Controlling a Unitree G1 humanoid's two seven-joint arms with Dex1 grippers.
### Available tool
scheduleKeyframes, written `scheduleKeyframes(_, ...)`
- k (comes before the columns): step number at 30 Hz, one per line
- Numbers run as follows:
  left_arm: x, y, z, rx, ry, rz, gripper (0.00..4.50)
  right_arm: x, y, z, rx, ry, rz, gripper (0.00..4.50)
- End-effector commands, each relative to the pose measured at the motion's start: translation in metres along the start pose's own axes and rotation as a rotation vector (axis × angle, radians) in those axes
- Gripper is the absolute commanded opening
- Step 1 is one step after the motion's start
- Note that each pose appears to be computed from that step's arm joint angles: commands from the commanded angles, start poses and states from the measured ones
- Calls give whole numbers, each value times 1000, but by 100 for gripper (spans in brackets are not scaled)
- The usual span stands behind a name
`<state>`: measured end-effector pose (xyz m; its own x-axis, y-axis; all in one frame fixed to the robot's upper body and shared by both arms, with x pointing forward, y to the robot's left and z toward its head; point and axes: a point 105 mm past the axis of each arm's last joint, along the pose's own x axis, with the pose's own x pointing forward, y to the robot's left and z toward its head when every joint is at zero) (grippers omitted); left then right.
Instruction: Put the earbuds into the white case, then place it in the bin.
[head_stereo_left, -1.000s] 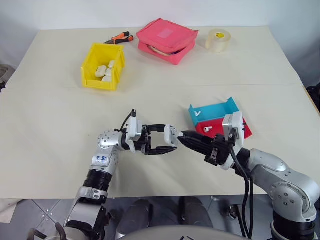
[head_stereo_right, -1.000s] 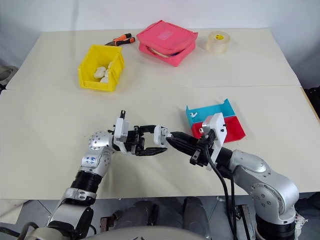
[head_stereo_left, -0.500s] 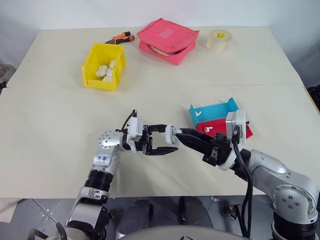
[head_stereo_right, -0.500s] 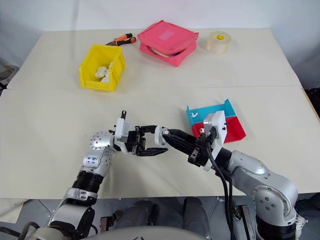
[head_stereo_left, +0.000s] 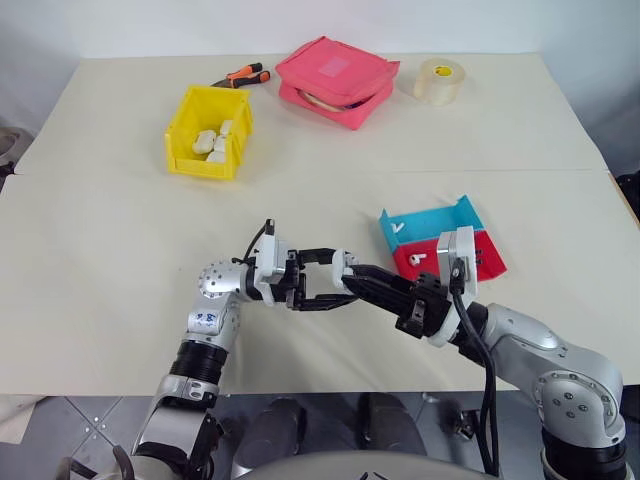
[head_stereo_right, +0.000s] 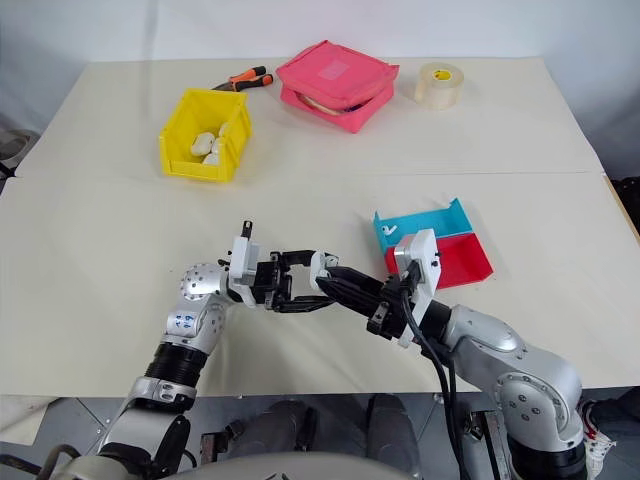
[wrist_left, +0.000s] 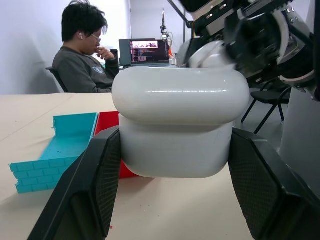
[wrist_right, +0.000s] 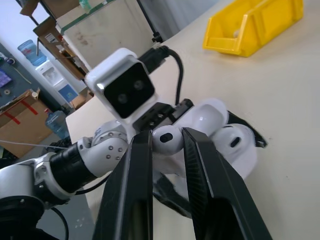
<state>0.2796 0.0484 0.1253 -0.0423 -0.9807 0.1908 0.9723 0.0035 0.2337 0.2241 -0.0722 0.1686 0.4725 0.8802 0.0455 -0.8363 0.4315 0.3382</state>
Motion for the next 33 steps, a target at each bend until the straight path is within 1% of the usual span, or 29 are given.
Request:
scheduleKeyframes(1, 4, -4, 7, 23, -32, -17, 280, 1, 2, 1, -10, -13, 22, 49)
scheduleKeyframes(9, 4, -4, 12, 37, -45, -18, 280, -3, -7, -9, -10, 31, -14, 49)
scheduleKeyframes(19, 0, 10, 16, 78, -50, 48, 280, -12, -10, -19, -12, 100, -45, 49)
scheduleKeyframes(28, 3, 13, 19, 97, -79, 60, 280, -7, -17, -21, -43, 132, -67, 49)
scheduleKeyframes(33, 6, 14, 22, 101, -105, 70, 280, -7, -22, -27, -41, 159, -98, 49)
